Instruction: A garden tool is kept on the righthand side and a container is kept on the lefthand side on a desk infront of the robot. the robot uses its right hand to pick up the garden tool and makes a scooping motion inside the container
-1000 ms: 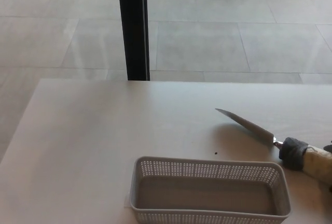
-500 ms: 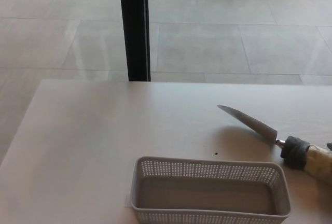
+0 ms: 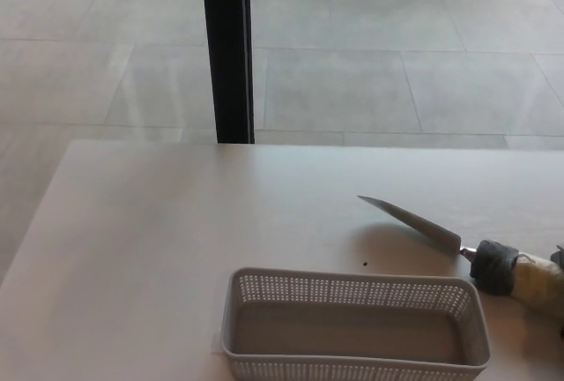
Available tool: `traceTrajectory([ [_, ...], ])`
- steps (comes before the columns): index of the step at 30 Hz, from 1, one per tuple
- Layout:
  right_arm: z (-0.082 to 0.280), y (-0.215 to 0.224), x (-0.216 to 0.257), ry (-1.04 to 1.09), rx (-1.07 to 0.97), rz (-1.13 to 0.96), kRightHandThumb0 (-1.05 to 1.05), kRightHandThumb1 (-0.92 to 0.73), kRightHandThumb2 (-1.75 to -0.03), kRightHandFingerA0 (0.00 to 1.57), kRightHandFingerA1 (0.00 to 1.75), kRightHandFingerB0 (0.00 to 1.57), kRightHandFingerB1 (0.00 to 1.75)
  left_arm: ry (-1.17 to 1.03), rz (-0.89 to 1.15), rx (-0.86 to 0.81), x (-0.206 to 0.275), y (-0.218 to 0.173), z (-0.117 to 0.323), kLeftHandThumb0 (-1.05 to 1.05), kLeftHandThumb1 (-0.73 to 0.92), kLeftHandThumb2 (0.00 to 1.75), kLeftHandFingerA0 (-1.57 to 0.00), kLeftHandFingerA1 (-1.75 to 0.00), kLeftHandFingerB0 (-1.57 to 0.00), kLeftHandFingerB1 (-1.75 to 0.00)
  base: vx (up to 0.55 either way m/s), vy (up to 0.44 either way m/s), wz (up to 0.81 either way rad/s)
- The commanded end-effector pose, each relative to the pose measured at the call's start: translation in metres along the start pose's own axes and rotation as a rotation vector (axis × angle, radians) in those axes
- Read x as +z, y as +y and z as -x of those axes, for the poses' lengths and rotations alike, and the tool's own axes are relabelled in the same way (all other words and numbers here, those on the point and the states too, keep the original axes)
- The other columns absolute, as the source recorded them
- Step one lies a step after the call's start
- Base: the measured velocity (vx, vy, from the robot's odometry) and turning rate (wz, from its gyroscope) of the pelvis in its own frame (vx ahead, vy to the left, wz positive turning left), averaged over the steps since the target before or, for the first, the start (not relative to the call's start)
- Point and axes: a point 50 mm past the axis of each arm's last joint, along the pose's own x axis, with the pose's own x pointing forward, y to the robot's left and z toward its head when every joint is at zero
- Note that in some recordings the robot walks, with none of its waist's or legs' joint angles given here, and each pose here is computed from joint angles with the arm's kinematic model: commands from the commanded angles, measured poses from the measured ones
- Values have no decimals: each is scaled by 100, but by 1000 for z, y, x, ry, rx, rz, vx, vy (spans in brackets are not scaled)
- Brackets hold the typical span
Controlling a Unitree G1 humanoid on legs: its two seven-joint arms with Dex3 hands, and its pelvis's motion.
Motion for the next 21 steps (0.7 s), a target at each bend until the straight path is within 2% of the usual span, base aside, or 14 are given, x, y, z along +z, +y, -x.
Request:
traceTrajectory([
  [1,20,63,17,-103,123,-33,-26,-76,-63,74,164,77,109,-14,23,-1,2,5,1,-79,7,108,-79,-107,-71,-96,0,0,0],
  [2,21,64,12,-95,99,-41,-27,-77,-63,78,157,77,85,-21,14,-18,3,6,1,-90,12,113,-91,-109,-69,-92,0,0,0],
  [3,22,65,11,-90,95,-50,-27,-77,-66,80,158,78,85,-28,13,-20,5,7,2,-82,8,108,-85,-105,-77,-95,0,0,0],
  [4,23,65,9,-88,92,-55,-26,-73,-65,81,158,82,86,-29,11,-21,6,7,2,-91,11,112,-94,-110,-75,-94,0,0,0],
  [5,23,65,7,-85,93,-51,-26,-72,-66,81,156,81,68,-41,28,-33,6,7,2,-84,9,109,-87,-104,-80,-94,0,0,0],
  [7,25,66,4,-87,90,-45,-26,-72,-66,81,157,82,71,-35,29,-7,5,7,2,-82,10,107,-99,-105,-87,-94,0,0,0],
  [8,26,66,1,-93,66,-57,-23,-69,-70,89,163,76,130,-45,46,-9,5,7,2,-99,5,111,-107,-113,-90,-99,0,0,0],
  [9,28,65,-1,-98,42,-66,-23,-67,-74,84,170,71,146,-52,43,-9,5,6,2,-92,5,109,-105,-109,-90,-99,0,0,0],
  [10,29,65,-4,-102,5,-82,-22,-65,-77,89,162,81,110,-59,24,-10,6,6,2,-104,4,111,-108,-111,-92,-100,0,0,0],
  [12,30,63,-9,-98,-81,-145,-22,-57,-82,89,171,74,149,-63,41,-5,6,5,1,-96,5,109,-109,-108,-91,-98,0,0,0],
  [14,31,63,-14,-76,-112,-196,-25,-60,-79,87,175,70,157,-68,29,-8,7,6,2,-88,9,111,-101,-106,-87,-96,0,0,0],
  [17,32,57,-20,-16,-223,-331,-19,-60,-82,88,175,71,159,-61,34,2,8,6,1,-78,9,109,-102,-105,-88,-95,0,0,0],
  [18,33,49,-24,16,-348,-447,-15,-49,-101,122,140,103,129,-71,30,-9,9,7,1,-78,4,110,-93,-104,-83,-96,0,0,0],
  [21,32,42,-26,26,-415,-590,-7,-48,-103,124,141,103,128,-60,25,3,10,8,1,-78,6,110,-92,-104,-83,-95,0,0,0],
])
